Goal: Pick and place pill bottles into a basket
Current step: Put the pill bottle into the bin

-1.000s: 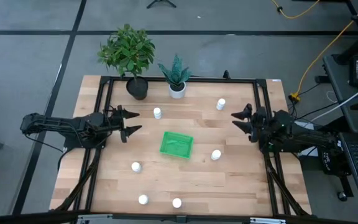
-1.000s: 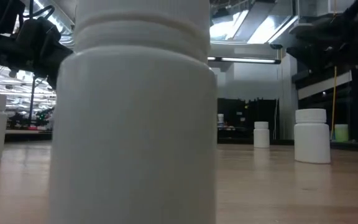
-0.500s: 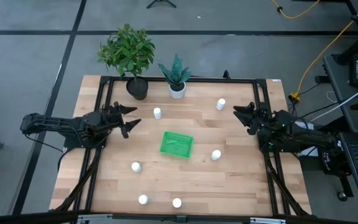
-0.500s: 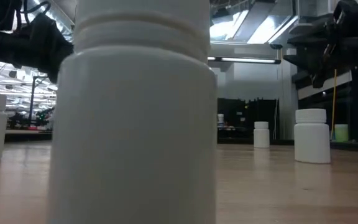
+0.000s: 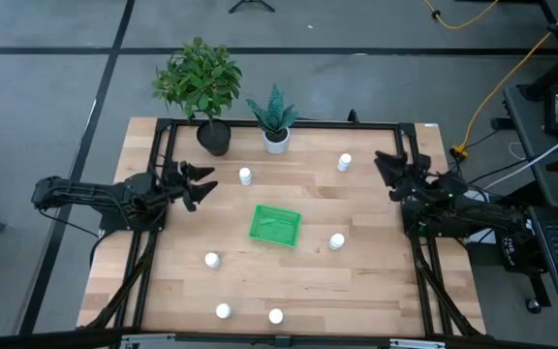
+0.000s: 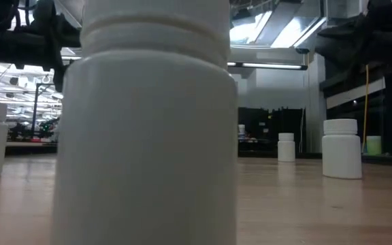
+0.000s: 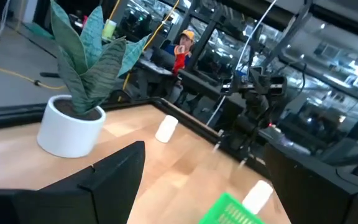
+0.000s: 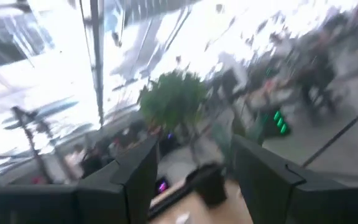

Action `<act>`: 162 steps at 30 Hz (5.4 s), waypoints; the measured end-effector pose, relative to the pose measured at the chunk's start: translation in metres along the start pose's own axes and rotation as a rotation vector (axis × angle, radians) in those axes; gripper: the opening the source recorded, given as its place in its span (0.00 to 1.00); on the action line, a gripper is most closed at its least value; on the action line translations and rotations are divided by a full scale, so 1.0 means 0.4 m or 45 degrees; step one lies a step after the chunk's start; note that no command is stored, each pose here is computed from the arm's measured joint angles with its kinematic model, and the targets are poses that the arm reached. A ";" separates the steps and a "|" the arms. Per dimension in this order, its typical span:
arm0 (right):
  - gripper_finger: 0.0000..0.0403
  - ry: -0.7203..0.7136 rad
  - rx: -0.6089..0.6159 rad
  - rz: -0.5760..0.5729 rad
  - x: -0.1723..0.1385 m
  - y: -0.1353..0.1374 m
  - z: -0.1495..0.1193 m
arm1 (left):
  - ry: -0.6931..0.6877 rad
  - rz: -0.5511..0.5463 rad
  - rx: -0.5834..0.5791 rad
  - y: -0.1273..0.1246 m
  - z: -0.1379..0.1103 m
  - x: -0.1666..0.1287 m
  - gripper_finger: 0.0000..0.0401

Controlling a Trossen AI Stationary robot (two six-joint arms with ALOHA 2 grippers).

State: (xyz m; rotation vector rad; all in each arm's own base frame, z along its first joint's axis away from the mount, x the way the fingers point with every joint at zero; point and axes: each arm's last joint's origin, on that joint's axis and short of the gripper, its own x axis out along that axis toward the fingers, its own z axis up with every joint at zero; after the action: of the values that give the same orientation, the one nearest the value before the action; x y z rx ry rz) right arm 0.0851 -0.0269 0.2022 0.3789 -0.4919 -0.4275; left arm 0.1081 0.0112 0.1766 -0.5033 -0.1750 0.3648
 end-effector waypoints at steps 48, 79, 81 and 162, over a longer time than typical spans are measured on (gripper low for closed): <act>0.69 1.917 -0.574 -0.323 0.407 0.076 0.147 | 0.481 0.052 0.465 -0.185 0.270 0.266 1.00; 0.94 2.281 -0.319 -0.428 0.487 -0.300 -0.143 | 0.694 0.199 0.439 -0.164 0.222 0.287 1.00; 0.94 2.294 -0.335 -0.435 0.486 -0.304 -0.148 | 0.694 0.200 0.439 -0.164 0.222 0.287 1.00; 0.45 2.330 -0.784 0.288 0.613 0.383 -0.440 | 0.876 0.316 0.705 -0.194 0.164 0.239 1.00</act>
State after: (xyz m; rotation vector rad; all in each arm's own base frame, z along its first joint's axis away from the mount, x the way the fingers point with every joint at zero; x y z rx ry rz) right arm 0.4187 0.0285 0.2174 0.0004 1.3497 0.1141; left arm 0.2027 0.0134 0.2793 -0.0782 0.6475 0.4417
